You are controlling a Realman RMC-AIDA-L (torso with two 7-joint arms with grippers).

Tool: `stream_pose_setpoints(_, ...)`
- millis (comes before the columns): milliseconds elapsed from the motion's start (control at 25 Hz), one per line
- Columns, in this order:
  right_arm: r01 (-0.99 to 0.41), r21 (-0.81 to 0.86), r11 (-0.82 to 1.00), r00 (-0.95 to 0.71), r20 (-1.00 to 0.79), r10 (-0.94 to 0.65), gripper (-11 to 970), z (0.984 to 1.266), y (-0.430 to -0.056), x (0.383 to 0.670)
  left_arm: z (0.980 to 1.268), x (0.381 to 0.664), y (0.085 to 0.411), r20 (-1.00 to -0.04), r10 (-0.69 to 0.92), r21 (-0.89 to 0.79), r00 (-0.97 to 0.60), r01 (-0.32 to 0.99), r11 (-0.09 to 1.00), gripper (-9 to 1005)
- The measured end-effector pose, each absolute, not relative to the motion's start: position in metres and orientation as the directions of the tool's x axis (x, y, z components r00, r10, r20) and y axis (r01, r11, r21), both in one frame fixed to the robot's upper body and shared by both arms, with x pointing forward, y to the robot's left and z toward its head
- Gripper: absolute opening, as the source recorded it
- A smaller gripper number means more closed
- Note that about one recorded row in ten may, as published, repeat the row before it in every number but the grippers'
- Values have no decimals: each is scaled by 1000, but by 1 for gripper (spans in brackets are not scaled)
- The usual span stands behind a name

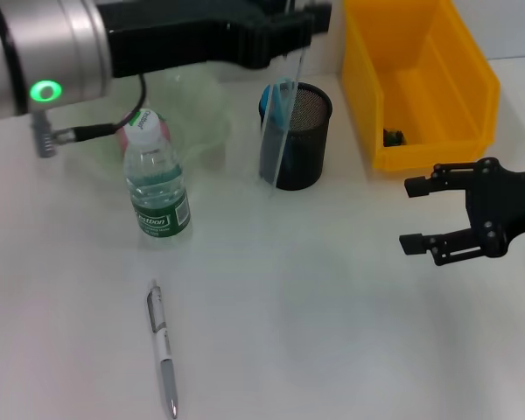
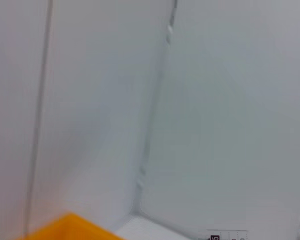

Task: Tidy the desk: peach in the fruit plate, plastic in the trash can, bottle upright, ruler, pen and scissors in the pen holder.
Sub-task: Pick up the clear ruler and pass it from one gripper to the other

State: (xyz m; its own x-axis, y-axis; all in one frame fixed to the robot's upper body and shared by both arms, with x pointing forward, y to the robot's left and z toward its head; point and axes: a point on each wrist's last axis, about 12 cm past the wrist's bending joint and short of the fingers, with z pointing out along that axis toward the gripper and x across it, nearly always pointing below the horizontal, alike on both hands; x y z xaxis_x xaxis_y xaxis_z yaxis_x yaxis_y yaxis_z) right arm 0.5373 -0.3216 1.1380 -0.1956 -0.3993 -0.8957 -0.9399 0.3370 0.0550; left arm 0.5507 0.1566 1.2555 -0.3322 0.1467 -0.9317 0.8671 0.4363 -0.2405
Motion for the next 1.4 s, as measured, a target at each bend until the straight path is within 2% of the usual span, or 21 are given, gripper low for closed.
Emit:
stream_pose_setpoints(80, -931, 52, 362, -199, -903, -382, 826, 1136, -324, 536, 1249, 549, 142, -973, 81, -143, -215, 843, 518, 408)
stream_pose_setpoints(200, -925, 49, 376, -199, -906, -373, 826, 1134, -325, 535, 1246, 550, 138, -979, 70, -125, -193, 834, 538, 410)
stream_pose_setpoints(320, -920, 51, 388, -204, -908, -366, 826, 1132, -324, 534, 1234, 554, 129, -994, 23, -71, -111, 768, 637, 411)
stream_pose_setpoints(400, -916, 53, 397, -209, -909, -361, 826, 1129, -323, 534, 1231, 554, 127, -995, 17, -63, -98, 752, 657, 412)
stream_pose_setpoints(440, -914, 53, 401, -210, -910, -358, 826, 1128, -322, 534, 1220, 556, 121, -998, -5, -49, -65, 695, 718, 412)
stream_pose_setpoints(560, -911, 47, 410, -205, -914, -350, 826, 1125, -320, 533, 1210, 557, 114, -999, -19, -42, -43, 645, 763, 414)
stream_pose_setpoints(880, -886, 40, 463, -189, -941, -279, 826, 1118, -316, 535, 1185, 553, 78, -999, -49, -39, 1, 577, 816, 417)
stream_pose_setpoints(1280, -831, -15, 556, -47, -994, -98, 825, 1098, -310, 532, 1171, 537, 67, -988, -128, -59, 90, 544, 837, 422)
stream_pose_setpoints(1400, -825, -21, 565, -36, -995, -89, 819, 1094, -306, 533, 1165, 535, 67, -984, -151, -74, 93, 559, 826, 423)
